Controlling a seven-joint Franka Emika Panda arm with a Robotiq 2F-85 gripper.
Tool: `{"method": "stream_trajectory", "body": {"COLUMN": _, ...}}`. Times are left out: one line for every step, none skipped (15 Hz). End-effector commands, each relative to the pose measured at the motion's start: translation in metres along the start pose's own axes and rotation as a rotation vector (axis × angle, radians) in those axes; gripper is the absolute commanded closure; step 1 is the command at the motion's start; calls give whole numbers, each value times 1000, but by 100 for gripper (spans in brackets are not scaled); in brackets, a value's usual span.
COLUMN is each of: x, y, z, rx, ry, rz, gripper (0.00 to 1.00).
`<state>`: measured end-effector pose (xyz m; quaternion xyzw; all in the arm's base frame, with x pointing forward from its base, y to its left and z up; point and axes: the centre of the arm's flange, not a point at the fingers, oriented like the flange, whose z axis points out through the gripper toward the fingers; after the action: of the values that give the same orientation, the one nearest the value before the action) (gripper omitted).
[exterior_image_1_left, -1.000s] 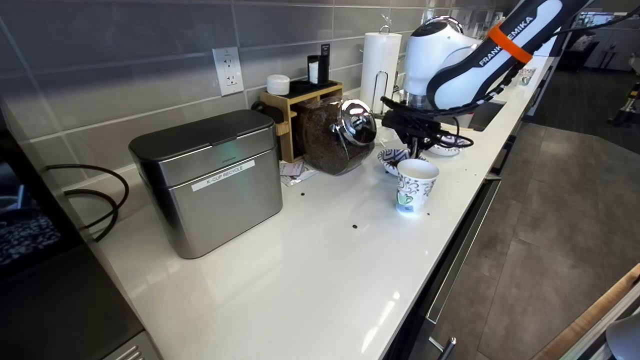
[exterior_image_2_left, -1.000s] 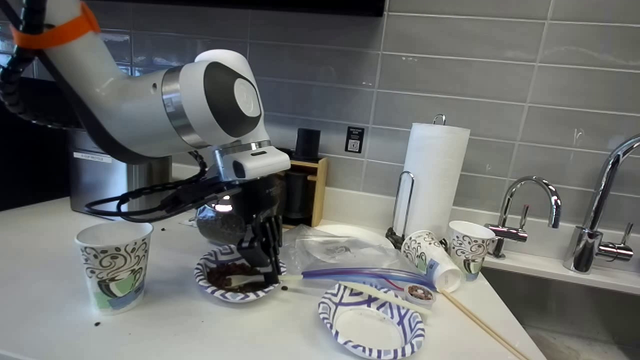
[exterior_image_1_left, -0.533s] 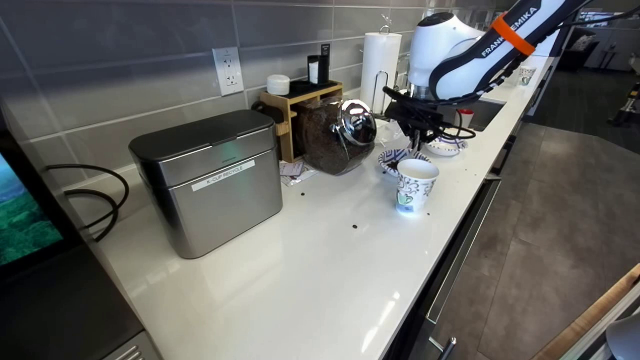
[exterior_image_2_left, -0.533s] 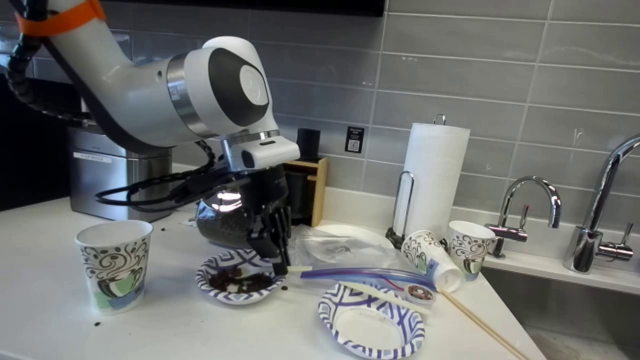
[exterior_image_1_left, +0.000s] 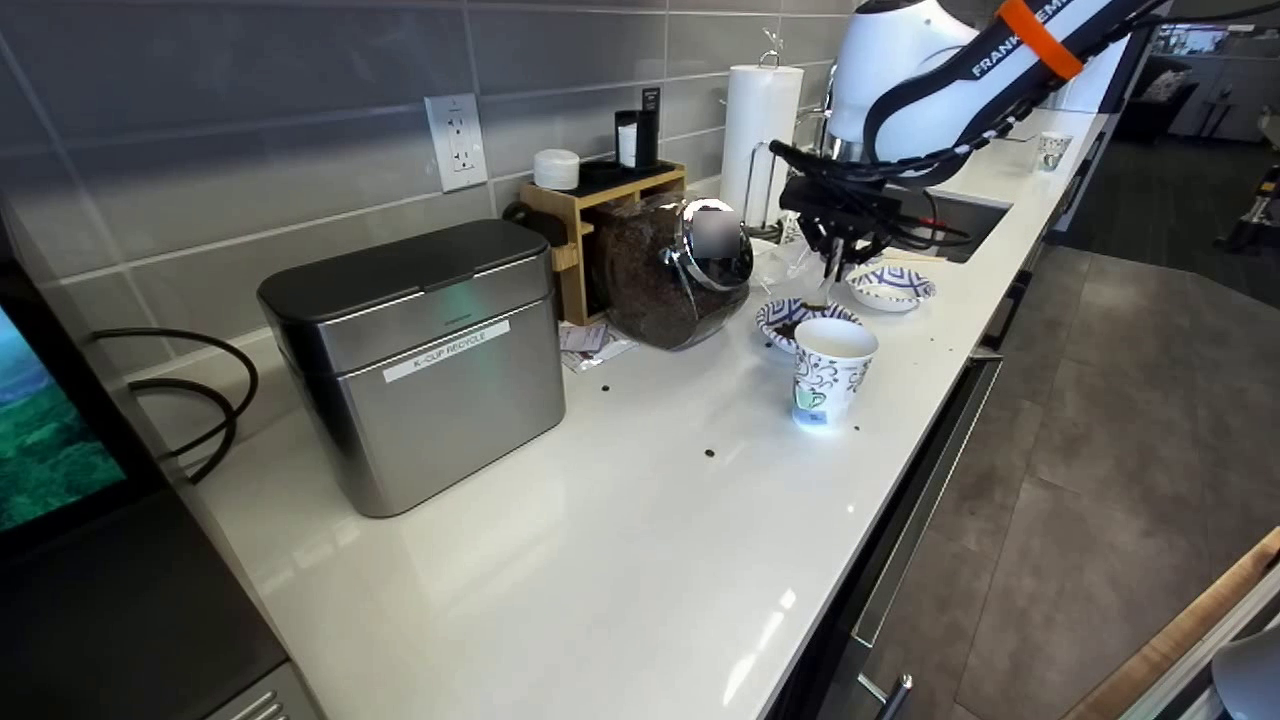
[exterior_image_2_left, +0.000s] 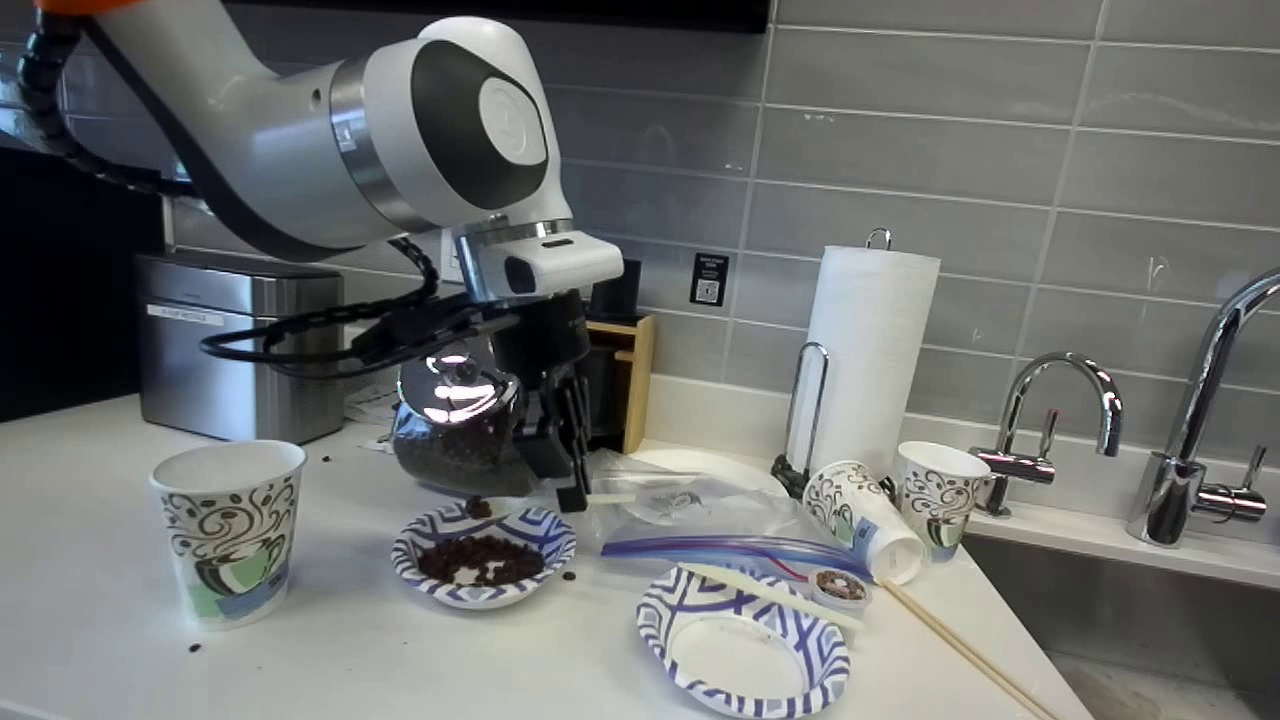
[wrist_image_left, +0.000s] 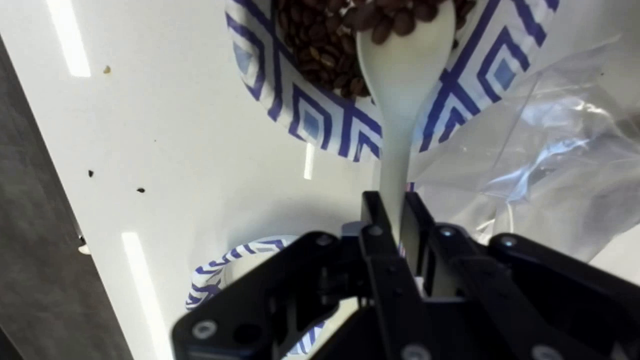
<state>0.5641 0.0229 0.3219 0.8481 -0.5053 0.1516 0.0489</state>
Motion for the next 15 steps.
{"method": "stream_trajectory", "body": {"x": 10, "y": 14, "z": -23, "rx": 59, "ry": -53, "rz": -71, "gripper": 97}}
{"method": "stream_trajectory", "body": {"x": 12, "y": 16, "z": -29, "rx": 59, "ry": -55, "rz": -85, "gripper": 97}}
{"method": "stream_trajectory", "body": {"x": 14, "y": 17, "z": -35, "rx": 67, "ry": -62, "rz": -102, "gripper": 97}}
{"method": "stream_trajectory", "body": {"x": 16, "y": 19, "z": -41, "rx": 73, "ry": -66, "rz": -121, "gripper": 97}}
{"method": "stream_trajectory", "body": {"x": 15, "y": 20, "z": -47, "rx": 80, "ry": -67, "rz": -142, "gripper": 97}}
{"method": "stream_trajectory", "body": {"x": 14, "y": 21, "z": -53, "rx": 89, "ry": -71, "rz": -168, "gripper": 97}}
{"method": "stream_trajectory", "body": {"x": 10, "y": 22, "z": -59, "rx": 98, "ry": -74, "rz": -194, "gripper": 97}}
{"method": "stream_trajectory", "body": {"x": 6, "y": 24, "z": -65, "rx": 105, "ry": -78, "rz": -223, "gripper": 97}}
{"method": "stream_trajectory", "body": {"x": 1, "y": 26, "z": -71, "rx": 113, "ry": -73, "rz": -246, "gripper": 97}}
{"method": "stream_trajectory", "body": {"x": -5, "y": 28, "z": -77, "rx": 123, "ry": -73, "rz": -269, "gripper": 97}}
{"method": "stream_trajectory", "body": {"x": -14, "y": 33, "z": -85, "rx": 134, "ry": -65, "rz": -298, "gripper": 97}}
{"method": "stream_trajectory", "body": {"x": -22, "y": 36, "z": -92, "rx": 150, "ry": -63, "rz": -326, "gripper": 97}}
{"method": "stream_trajectory", "body": {"x": -5, "y": 15, "z": -75, "rx": 131, "ry": -45, "rz": -284, "gripper": 97}}
{"method": "stream_trajectory", "body": {"x": -9, "y": 16, "z": -79, "rx": 137, "ry": -42, "rz": -292, "gripper": 87}}
{"method": "stream_trajectory", "body": {"x": -9, "y": 16, "z": -81, "rx": 140, "ry": -40, "rz": -292, "gripper": 87}}
